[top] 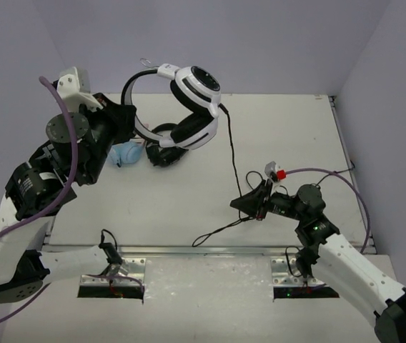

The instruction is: Wrap the headphones

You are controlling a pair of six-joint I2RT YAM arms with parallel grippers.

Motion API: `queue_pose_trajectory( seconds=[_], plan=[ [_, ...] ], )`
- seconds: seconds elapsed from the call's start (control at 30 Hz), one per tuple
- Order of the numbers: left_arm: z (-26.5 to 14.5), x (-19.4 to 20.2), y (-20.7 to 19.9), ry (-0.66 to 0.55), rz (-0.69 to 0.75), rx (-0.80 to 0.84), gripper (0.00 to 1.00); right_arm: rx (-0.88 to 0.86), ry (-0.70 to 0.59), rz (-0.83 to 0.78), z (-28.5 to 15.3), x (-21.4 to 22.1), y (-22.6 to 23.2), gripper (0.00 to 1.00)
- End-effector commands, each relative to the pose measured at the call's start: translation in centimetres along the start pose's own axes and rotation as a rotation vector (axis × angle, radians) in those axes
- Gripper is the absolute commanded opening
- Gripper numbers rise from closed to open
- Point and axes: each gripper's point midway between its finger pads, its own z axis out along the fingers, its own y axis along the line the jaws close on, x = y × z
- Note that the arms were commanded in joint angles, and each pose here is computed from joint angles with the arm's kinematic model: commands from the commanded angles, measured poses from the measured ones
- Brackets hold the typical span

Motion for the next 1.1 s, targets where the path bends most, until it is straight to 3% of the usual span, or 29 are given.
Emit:
queue_pose_trajectory(
  seconds=[0.0, 0.07, 0.23, 0.3, 0.43, 0.63, 0.93, 1.07],
  plan=[
    [-0.5, -4.3, -0.5, -0.149, -0.106, 0.004, 0.00, 0.067, -0.049, -0.064, -0.2, -1.8, -0.6, 0.01],
    [0.1, -4.1, 0.8, -0.169, -0.013, -0.069, 0.00, 0.129, -0.093, -0.129, -0.8, -4.5, -0.6, 0.01],
    [2.2, -0.8, 3.1, -0.181, 0.191, -0.193, 0.00, 0.312, -0.056, -0.217, -3.3, -7.6, -1.0, 0.01],
    [2.4, -0.6, 3.1, -0.217, 0.246, -0.159, 0.00, 0.390, -0.054, -0.245, -4.5, -9.7, -0.9, 0.01],
    [4.6, 5.4, 3.1, -0.137, 0.498, -0.077, 0.00, 0.484, -0.031, -0.342, -6.4, -13.3, -0.3, 0.01],
    [7.1, 12.7, 1.4, 0.015, 0.713, 0.097, 0.00, 0.363, -0.002, -0.424, -5.7, -17.0, 3.3, 0.01],
    [8.9, 18.0, 1.9, 0.155, 0.892, 0.107, 0.00, 0.242, 0.134, -0.561, -5.5, -16.3, 4.7, 0.01],
    [7.6, 22.4, 0.1, 0.283, 0.934, 0.302, 0.00, 0.224, 0.135, -0.608, -4.9, -17.2, 4.6, 0.01]
  ],
)
